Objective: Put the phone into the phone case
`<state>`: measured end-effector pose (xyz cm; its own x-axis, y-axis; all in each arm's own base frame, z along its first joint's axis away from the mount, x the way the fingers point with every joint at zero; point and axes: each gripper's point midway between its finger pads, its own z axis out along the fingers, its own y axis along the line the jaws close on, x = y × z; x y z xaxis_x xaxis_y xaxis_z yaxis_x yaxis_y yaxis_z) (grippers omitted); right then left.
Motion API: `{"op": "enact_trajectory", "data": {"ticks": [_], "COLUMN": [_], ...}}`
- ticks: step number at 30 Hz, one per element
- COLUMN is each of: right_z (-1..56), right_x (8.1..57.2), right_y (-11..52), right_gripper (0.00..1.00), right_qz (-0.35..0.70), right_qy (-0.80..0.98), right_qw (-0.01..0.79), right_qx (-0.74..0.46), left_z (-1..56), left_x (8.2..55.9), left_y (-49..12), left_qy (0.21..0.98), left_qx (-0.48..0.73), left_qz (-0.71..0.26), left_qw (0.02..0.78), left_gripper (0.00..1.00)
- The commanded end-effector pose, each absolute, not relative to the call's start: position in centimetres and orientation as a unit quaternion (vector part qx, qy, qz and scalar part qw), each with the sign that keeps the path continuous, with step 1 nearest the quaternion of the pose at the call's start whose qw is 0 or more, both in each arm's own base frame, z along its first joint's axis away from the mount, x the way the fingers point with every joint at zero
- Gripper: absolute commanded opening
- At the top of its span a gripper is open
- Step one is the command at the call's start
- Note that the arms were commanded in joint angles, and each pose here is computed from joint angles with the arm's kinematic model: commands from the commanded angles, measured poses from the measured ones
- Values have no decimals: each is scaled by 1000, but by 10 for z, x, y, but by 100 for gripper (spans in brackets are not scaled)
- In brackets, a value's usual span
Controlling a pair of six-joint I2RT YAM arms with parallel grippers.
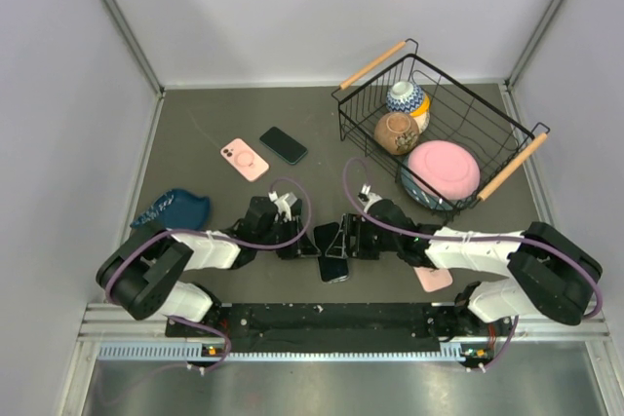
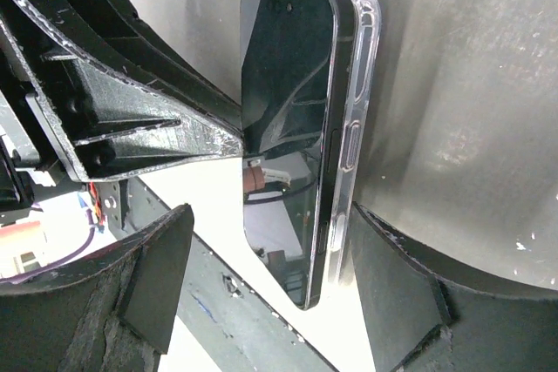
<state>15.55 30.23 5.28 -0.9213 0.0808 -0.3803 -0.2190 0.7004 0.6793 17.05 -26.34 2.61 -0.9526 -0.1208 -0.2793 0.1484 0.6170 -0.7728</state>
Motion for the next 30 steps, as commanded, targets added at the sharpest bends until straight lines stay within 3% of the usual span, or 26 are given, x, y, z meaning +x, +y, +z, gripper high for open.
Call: {"op": "enact_trajectory", "data": {"ticks": [1,14,20,23,30], "right_z": [109,111,97,93,86], "right_x": [164,158,160,161,164], "right_y": [335,338,332,332,327], "right_gripper": [71,67,59,49,8], "right_qz": [484,511,482,477,447], "right_qy": [841,827,845,849,864], "right_qw": [236,229,227,225,228], "right_qx": [-50,-54,-49,-47,-51], "left_z": [33,34,33,32,32], "left_x": [159,159,158,158,160], "left_y": [-267,-265,-264,-263,-263], "left_qy": [876,878,879,881,884], "left_qx": [19,16,15,14,17], "left_qz": [-460,-456,-453,-451,-444], "left_qw": [143,145,144,144,146], "left_gripper": [29,29,29,29,33]}}
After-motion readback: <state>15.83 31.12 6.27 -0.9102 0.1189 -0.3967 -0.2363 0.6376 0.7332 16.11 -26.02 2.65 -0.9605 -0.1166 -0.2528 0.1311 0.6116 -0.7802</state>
